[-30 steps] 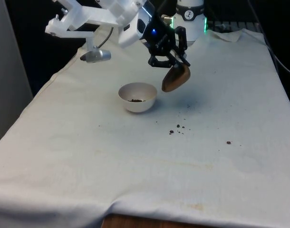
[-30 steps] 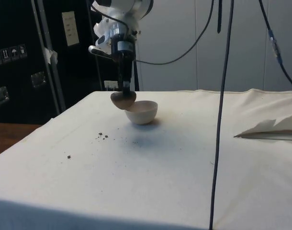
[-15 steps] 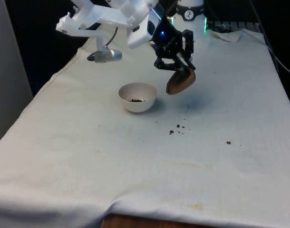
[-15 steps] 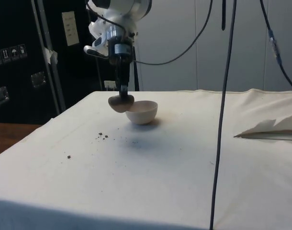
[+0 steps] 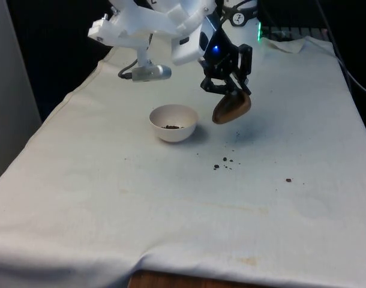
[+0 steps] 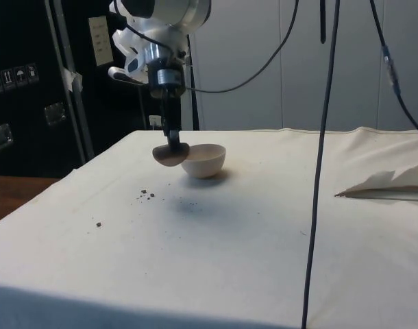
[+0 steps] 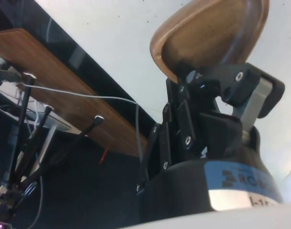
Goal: Pour the coffee beans from the cup into the bowl.
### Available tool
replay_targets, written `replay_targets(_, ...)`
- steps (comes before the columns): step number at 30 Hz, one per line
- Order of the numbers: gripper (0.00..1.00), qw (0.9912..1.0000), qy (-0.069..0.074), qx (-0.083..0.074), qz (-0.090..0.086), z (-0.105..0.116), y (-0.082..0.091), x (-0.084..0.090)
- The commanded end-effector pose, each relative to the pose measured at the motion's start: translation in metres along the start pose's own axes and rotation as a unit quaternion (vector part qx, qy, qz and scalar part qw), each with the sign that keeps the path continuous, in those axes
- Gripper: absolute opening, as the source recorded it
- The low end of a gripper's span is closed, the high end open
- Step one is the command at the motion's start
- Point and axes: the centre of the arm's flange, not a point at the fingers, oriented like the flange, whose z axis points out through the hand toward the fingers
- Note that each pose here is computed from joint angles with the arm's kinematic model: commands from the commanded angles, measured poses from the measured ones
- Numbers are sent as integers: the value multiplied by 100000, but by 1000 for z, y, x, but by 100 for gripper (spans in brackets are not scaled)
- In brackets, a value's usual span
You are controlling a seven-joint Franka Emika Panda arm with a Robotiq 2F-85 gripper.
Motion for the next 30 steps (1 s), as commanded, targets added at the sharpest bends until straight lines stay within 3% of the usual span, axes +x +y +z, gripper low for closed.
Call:
replay_targets(1,0,99992,-250,-1191,269,-1,-2,1)
replay_targets(2,0,99984,-617,-1663,389,1,-2,2)
replay_targets(3,0,99996,-570,-724,147,2,-1,2)
replay_targets(4,0,99977,-742,-1997,351,1,-3,3)
replay_targets(11,0,99908,-1693,-3939,189,4,-5,6)
replay_targets(12,0,99939,-1867,-2938,42,6,-3,6)
replay_targets(13,0,99897,-1776,-4185,153,5,-5,6)
replay_targets(20,0,99778,-2384,-6224,-142,9,-9,5)
replay_targets(21,0,99841,-2447,-5064,-238,9,-7,5)
replay_targets(22,0,99756,-2463,-6525,-215,9,-10,5)
replay_targets(29,0,99545,-3120,-8988,-595,13,-13,5)
replay_targets(30,0,99630,-3183,-7952,-699,14,-11,6)
